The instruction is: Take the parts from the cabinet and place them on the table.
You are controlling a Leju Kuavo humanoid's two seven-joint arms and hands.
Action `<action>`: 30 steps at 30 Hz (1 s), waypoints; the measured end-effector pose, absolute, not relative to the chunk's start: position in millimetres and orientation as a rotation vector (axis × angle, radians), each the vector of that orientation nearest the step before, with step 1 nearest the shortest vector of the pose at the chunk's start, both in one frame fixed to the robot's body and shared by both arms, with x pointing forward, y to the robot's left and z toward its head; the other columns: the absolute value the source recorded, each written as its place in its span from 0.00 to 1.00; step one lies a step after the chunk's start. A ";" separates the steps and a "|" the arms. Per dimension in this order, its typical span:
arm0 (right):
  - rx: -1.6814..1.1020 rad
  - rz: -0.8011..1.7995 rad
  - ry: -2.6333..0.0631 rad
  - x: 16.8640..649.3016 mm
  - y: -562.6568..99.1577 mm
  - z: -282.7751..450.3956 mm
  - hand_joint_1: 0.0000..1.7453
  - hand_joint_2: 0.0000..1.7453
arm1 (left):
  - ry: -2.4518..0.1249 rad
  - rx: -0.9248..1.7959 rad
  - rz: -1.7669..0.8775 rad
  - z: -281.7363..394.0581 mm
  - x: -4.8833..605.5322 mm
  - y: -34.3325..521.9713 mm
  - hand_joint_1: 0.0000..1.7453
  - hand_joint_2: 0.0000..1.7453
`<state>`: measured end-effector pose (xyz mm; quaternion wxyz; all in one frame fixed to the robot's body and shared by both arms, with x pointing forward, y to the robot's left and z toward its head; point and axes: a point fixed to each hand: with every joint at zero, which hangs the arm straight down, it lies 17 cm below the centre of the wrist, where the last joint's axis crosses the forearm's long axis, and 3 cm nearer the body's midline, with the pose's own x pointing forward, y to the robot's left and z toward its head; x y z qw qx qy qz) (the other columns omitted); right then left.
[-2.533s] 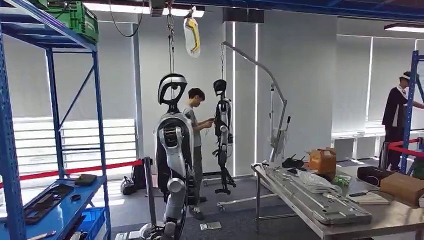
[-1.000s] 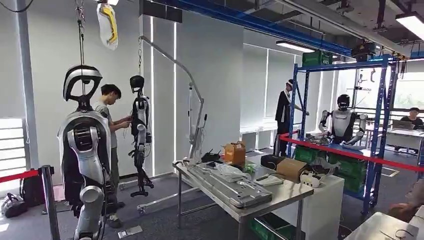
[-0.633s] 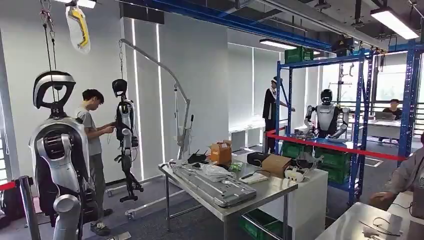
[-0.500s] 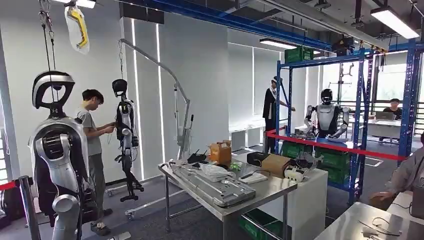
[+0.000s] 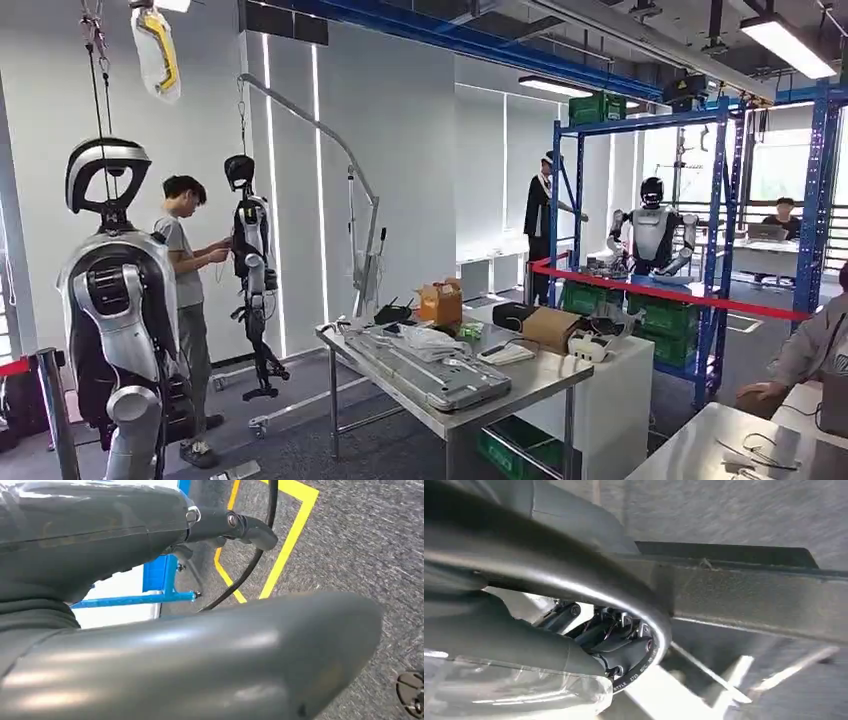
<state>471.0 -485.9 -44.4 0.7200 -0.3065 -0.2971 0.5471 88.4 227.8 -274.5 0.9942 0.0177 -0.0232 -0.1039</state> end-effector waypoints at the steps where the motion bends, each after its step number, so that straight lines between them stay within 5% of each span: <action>1: -0.664 1.229 -0.681 471.6 -478.2 -45.0 1.00 1.00 | -0.048 0.035 -0.202 -274.8 86.9 228.0 0.00 0.00; 10: -0.700 1.300 -0.830 505.8 -452.7 9.7 1.00 1.00 | -0.019 0.034 -0.177 -277.8 66.7 229.8 0.00 0.00; 30: -1.093 1.267 -1.001 612.0 -483.4 313.0 1.00 1.00 | 0.015 0.031 -0.176 -278.7 54.5 231.0 0.00 0.00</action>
